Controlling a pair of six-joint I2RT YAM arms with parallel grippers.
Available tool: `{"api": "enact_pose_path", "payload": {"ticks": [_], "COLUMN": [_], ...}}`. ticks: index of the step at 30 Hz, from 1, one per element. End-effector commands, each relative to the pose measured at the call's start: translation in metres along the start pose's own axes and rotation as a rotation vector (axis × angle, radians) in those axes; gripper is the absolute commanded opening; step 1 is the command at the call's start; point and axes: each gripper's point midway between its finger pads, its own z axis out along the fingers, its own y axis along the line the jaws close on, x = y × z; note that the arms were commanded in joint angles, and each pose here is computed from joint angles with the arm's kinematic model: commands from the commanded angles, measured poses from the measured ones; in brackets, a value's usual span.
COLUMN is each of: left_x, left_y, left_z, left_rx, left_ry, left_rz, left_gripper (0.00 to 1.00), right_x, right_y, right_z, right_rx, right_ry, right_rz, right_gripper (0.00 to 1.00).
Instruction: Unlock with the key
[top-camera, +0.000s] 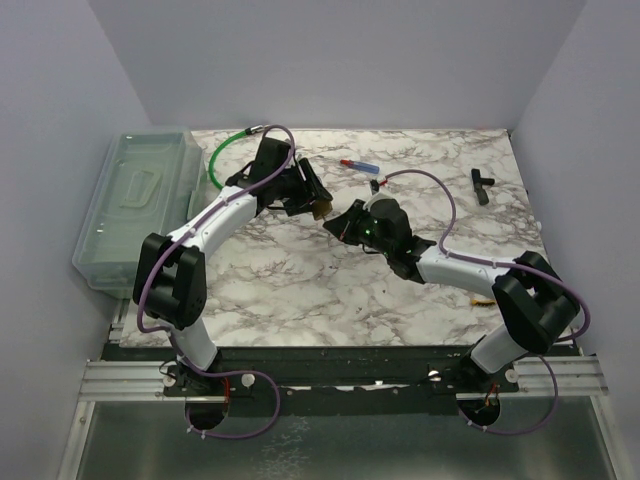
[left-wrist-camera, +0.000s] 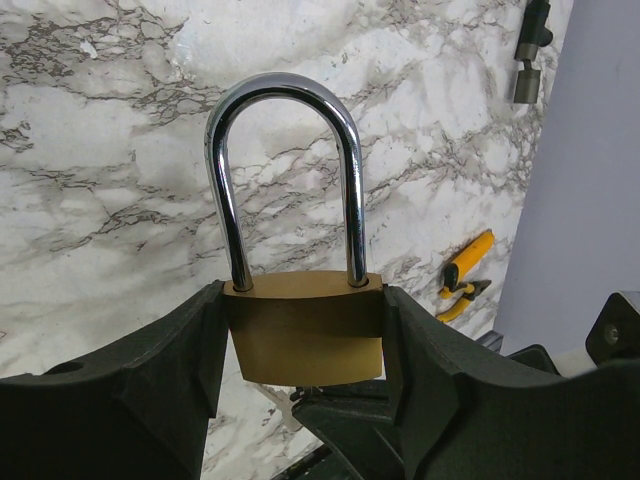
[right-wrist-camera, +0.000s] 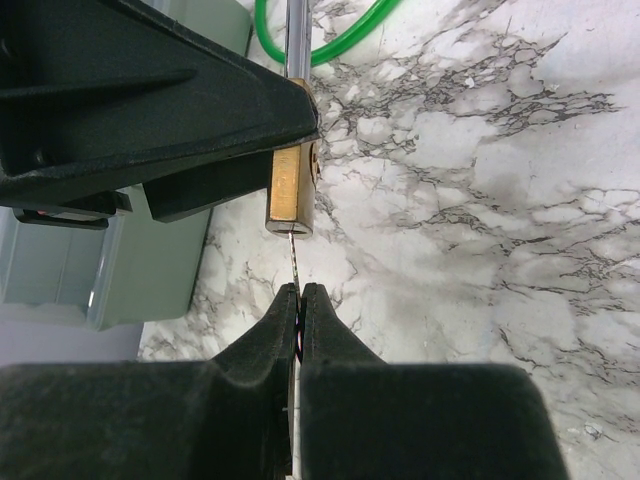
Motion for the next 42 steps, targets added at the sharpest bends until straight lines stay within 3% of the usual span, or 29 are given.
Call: {"api": "enact_pose_path", "payload": {"ticks": [1, 17, 42], "left_x": [-0.004, -0.008, -0.001], "left_y": [-0.029, -0.021, -0.031], "left_z": [-0.022, -0.022, -0.025], "left_rx": [0.077, 0.038, 0.088], "left_ry": [-0.049, -0.081, -0.046], "left_rz": [0.047, 0.032, -0.024], "left_gripper": [0.0, 0.0, 0.0], "right_x": [-0.032, -0.04, -0.027], "right_y": [0.008, 0.012, 0.019], "right_z": [-0.003, -0.013, 0.021], "right_rx": [0.006, 0.001, -0.09], "right_ry": [-0.099, -0.125, -0.105], "right_rz": [-0.011, -0.025, -0.008], "right_gripper": [0.0, 0.0, 0.0]}}
